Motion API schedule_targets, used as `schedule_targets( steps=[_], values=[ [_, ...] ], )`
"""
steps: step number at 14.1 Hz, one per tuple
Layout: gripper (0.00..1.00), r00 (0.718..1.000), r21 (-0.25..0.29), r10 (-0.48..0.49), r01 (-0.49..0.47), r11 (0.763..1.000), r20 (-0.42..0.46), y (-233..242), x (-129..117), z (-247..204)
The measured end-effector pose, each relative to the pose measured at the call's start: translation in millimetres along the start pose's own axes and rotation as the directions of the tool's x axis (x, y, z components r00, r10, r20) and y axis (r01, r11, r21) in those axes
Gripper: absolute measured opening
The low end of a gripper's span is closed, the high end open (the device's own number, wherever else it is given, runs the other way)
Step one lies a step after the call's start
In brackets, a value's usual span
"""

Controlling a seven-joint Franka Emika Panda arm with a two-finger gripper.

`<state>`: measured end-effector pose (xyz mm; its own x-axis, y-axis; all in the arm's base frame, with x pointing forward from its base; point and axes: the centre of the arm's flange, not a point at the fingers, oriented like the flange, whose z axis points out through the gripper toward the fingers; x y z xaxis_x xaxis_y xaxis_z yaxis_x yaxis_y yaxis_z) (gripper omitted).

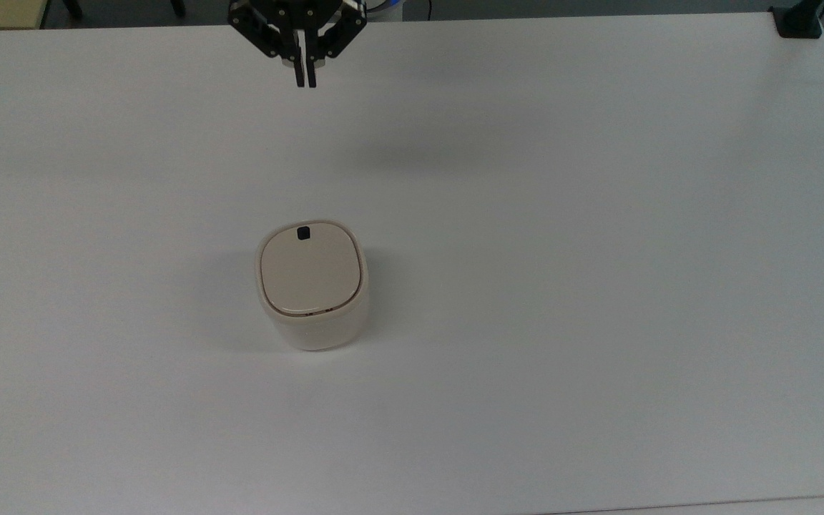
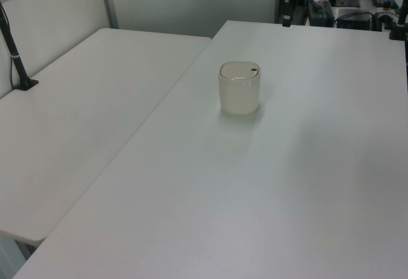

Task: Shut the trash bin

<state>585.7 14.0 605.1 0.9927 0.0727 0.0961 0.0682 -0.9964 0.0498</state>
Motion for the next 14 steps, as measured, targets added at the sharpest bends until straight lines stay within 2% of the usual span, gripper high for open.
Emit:
schedule_targets(
  steps=[2, 5, 7, 9, 10, 14],
  values=[
    [0.13, 1.0, 0.0, 0.004, -0.004, 1.0, 0.004, -13, -10, -3],
    [0.37, 0.999, -0.001, 0.03, -0.03, 1.0, 0.011, -18, -14, 0],
    [0.58, 0.999, -0.002, 0.038, -0.037, 0.999, 0.014, -14, -14, 1],
    [0.89, 0.999, -0.002, 0.04, -0.04, 0.999, 0.02, -13, -15, 2],
    [1.0, 0.999, -0.002, 0.041, -0.041, 0.999, 0.025, -13, -15, 2],
    [1.0, 0.996, -0.004, 0.044, -0.044, 0.999, 0.077, -13, -22, 5]
  ],
)
